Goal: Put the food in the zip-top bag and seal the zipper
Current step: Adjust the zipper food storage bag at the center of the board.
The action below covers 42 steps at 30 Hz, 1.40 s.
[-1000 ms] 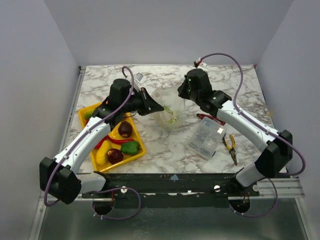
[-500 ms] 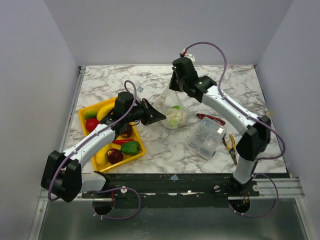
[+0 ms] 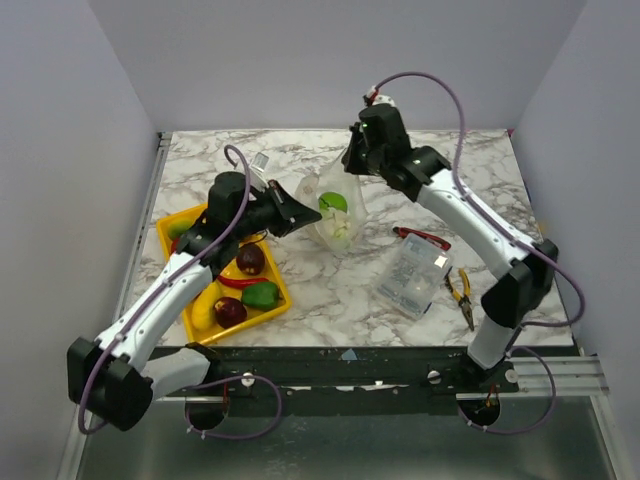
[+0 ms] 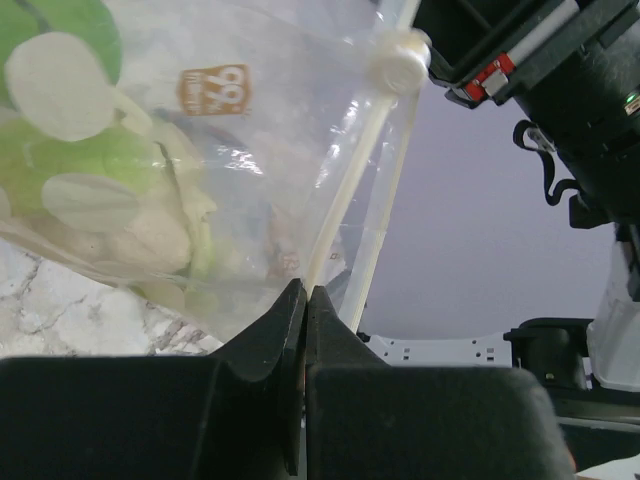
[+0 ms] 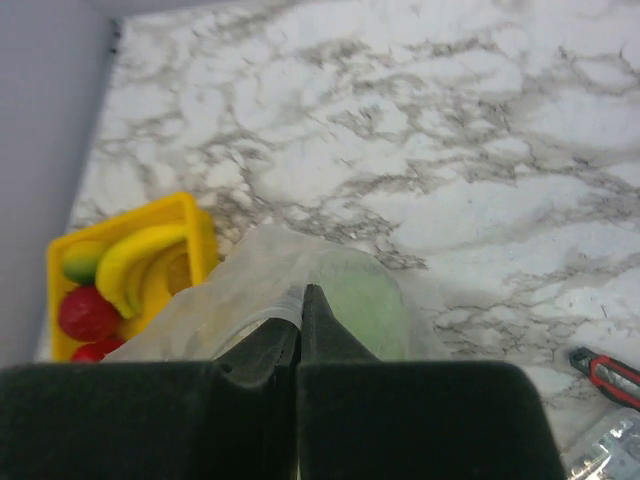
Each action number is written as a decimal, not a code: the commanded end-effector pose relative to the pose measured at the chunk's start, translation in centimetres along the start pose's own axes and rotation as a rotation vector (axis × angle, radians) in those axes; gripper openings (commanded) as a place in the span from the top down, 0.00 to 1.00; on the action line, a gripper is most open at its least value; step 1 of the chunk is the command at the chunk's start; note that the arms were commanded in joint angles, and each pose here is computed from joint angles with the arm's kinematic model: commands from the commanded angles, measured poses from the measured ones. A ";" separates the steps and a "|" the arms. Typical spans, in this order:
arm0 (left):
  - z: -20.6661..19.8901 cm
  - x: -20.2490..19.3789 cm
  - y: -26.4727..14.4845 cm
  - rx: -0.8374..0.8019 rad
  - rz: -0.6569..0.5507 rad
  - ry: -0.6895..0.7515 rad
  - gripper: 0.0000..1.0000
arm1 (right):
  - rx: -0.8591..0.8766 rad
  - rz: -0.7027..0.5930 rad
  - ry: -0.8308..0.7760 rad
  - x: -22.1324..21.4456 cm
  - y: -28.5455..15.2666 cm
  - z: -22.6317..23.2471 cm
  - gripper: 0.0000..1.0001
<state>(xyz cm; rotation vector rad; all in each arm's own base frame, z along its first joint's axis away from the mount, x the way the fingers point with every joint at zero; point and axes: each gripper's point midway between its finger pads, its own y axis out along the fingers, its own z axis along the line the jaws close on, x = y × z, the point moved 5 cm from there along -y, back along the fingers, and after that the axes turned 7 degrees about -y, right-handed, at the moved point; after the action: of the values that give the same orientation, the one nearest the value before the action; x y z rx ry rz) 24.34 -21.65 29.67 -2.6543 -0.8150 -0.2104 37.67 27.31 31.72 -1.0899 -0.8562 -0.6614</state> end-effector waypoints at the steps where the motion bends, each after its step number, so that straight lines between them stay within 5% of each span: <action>1: 2.3 0.1 -0.7 0.095 -0.069 0.009 1.00 | 0.025 -0.098 0.042 0.4 -1.7 -0.7 1.00; 5: 6.2 -0.8 0.7 0.164 -0.014 -0.041 1.00 | -0.057 0.004 0.011 -5.3 1.8 -3.1 1.00; 9: 4.2 -0.1 0.7 0.113 -0.008 0.020 1.00 | -0.146 0.130 -0.055 -9.0 4.5 -4.9 1.00; 17: -2.5 1.7 -1.1 -0.015 -0.067 0.113 1.00 | 0.133 0.004 -0.019 -1.7 0.2 -0.1 0.99; 27: 3.3 1.7 -0.5 0.125 -0.049 0.056 1.00 | 0.084 -0.078 0.017 -1.6 -2.1 -1.5 1.00; 42: 3.2 1.9 1.0 0.081 0.073 0.048 1.00 | 0.045 -0.049 -0.019 -2.6 -0.4 -2.0 1.00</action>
<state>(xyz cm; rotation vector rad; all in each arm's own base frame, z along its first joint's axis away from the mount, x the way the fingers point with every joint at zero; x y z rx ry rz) 26.50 -19.99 26.93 -2.5610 -0.7528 -0.1981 36.06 26.07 28.60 -1.0258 -0.8887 -0.6190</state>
